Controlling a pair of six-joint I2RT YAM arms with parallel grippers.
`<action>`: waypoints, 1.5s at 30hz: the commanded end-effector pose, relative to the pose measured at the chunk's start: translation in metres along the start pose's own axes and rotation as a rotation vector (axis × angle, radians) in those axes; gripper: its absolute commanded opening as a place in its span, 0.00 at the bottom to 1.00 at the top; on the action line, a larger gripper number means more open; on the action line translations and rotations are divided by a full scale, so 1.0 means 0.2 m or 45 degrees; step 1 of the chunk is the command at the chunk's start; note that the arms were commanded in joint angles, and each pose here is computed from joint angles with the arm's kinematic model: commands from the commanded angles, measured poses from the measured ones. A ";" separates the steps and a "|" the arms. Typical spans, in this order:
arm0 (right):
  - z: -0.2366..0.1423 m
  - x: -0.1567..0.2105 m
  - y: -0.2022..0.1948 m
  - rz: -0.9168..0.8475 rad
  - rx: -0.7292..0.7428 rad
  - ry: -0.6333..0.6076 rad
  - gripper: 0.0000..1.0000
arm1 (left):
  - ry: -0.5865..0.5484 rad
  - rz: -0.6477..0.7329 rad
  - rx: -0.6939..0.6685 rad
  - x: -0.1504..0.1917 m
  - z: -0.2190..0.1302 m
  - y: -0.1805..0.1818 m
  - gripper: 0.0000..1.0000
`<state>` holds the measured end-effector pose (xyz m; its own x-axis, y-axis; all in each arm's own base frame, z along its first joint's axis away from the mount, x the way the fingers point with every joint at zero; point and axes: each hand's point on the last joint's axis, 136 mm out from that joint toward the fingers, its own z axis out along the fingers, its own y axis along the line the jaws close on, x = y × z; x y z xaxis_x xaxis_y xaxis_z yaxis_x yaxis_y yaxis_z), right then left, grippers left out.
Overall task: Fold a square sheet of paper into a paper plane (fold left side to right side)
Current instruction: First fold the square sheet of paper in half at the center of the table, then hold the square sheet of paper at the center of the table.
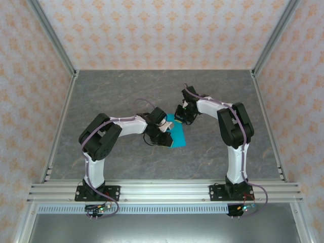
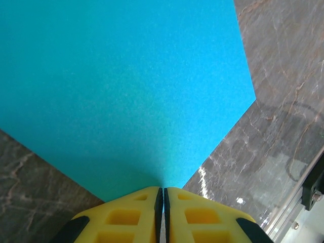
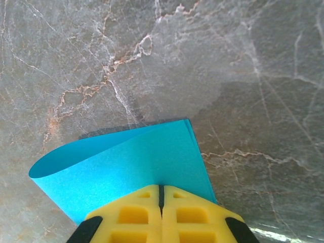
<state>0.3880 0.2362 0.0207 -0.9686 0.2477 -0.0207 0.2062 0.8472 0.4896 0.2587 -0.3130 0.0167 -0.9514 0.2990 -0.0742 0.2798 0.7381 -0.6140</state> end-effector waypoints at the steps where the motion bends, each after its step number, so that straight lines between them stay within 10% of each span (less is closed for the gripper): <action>1: 0.09 0.05 -0.21 0.061 0.197 0.048 0.05 | 0.189 -0.062 -0.013 0.24 0.02 0.01 0.13; 16: 0.08 0.06 -0.14 0.017 0.128 0.044 0.06 | -0.240 -0.179 0.137 -0.20 -0.34 -0.07 0.13; 33: 0.03 0.03 -0.04 -0.033 0.046 0.005 0.07 | -0.188 -0.297 0.026 -0.41 -0.08 0.14 0.12; 45: -0.40 -0.04 0.18 -0.186 -0.044 -0.219 0.25 | -0.127 -0.396 -0.051 -0.29 -0.01 0.23 0.11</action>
<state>0.3937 0.2345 0.0620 -0.9677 0.2150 -0.1313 0.1206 0.8530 0.5078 0.3400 -0.3070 0.0171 -0.9997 0.0204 -0.0144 0.0249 0.7513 -0.6594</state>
